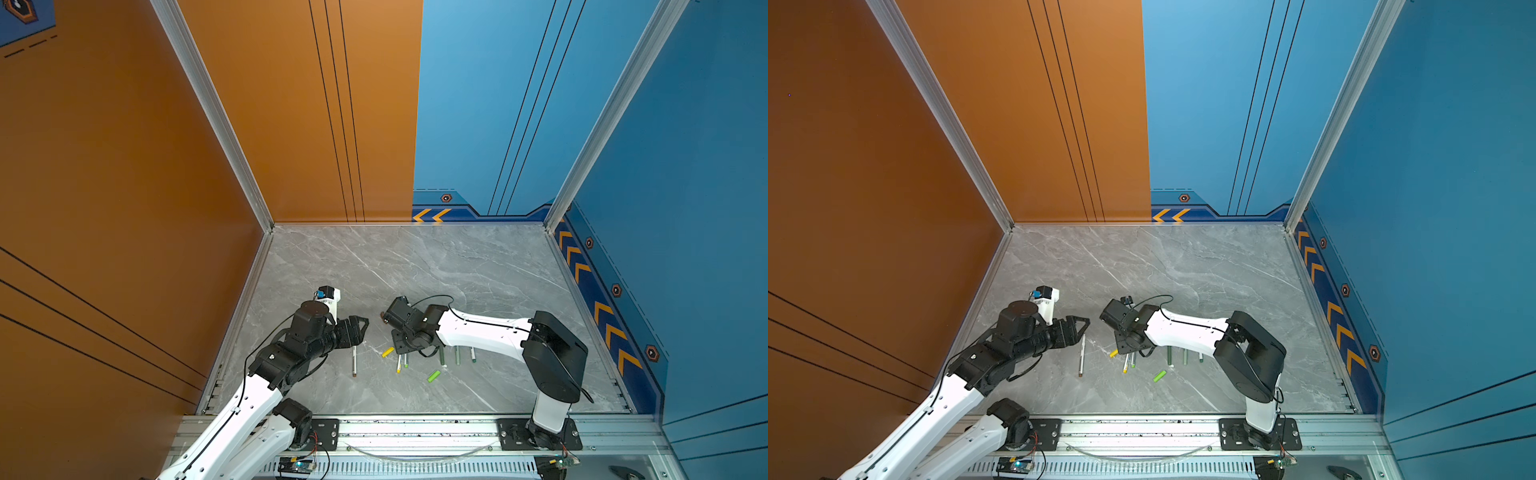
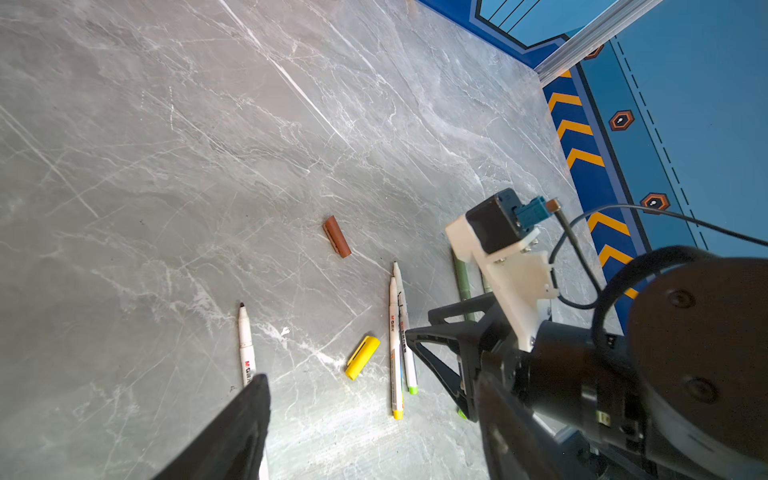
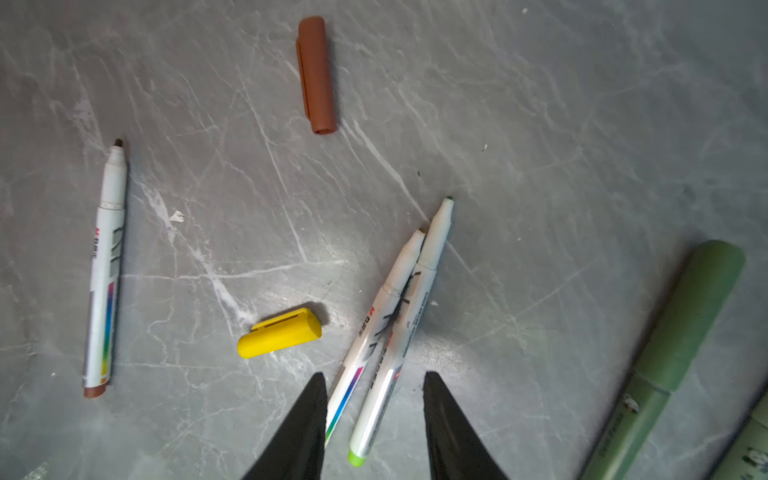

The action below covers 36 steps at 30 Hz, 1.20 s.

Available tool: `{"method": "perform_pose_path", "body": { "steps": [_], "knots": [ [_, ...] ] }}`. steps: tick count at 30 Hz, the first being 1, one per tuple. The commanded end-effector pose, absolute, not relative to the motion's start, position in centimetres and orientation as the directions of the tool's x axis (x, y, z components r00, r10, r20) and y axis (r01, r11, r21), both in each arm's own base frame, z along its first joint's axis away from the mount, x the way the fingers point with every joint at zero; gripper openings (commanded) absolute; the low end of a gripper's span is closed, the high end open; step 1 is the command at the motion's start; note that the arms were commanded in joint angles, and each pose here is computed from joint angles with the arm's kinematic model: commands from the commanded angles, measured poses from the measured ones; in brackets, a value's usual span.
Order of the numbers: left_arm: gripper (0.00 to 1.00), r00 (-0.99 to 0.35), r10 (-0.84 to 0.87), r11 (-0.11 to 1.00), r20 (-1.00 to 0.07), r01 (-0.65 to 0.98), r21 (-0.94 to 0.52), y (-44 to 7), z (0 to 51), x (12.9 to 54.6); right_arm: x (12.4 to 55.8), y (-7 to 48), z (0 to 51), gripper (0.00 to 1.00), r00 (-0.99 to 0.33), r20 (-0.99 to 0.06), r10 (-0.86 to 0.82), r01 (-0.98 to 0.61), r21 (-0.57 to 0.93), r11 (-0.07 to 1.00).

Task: Insert the pens into the pen caps
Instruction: 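Grasp the white green-tipped marker on the table with the right gripper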

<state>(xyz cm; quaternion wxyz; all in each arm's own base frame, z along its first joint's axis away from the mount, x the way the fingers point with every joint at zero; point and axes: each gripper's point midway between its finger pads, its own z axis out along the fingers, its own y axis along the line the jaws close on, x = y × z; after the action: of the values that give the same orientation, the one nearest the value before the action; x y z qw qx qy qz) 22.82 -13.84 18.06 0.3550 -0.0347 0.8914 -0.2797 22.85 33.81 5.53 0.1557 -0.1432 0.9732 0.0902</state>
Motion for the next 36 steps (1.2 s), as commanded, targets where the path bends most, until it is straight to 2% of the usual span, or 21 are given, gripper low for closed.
{"method": "perform_pose_path", "body": {
  "steps": [1, 25, 32, 36],
  "knots": [
    [0.78, -0.77, -0.26, 0.837, -0.583, 0.121, -0.533, -13.7, 17.2, 22.3, 22.6, 32.6, 4.4, 0.41, -0.918, -0.314, -0.244, -0.281, 0.077, 0.957],
    [0.78, -0.771, -0.282, 0.828, -0.571, 0.105, -0.55, -13.4, 17.2, 22.4, 22.6, 30.8, 0.3, 0.31, -0.936, -0.263, -0.234, -0.245, 0.011, 0.969],
    [0.79, -0.769, -0.285, 0.825, -0.573, 0.108, -0.555, -13.4, 17.5, 22.4, 23.1, 31.0, -0.5, 0.16, -0.944, -0.249, -0.215, -0.229, 0.03, 0.973],
    [0.79, -0.759, -0.278, 0.816, -0.589, 0.137, -0.561, -13.6, 18.1, 22.3, 24.0, 32.0, 2.3, 0.07, -0.938, -0.297, -0.181, -0.218, 0.097, 0.971]
  ]
}}
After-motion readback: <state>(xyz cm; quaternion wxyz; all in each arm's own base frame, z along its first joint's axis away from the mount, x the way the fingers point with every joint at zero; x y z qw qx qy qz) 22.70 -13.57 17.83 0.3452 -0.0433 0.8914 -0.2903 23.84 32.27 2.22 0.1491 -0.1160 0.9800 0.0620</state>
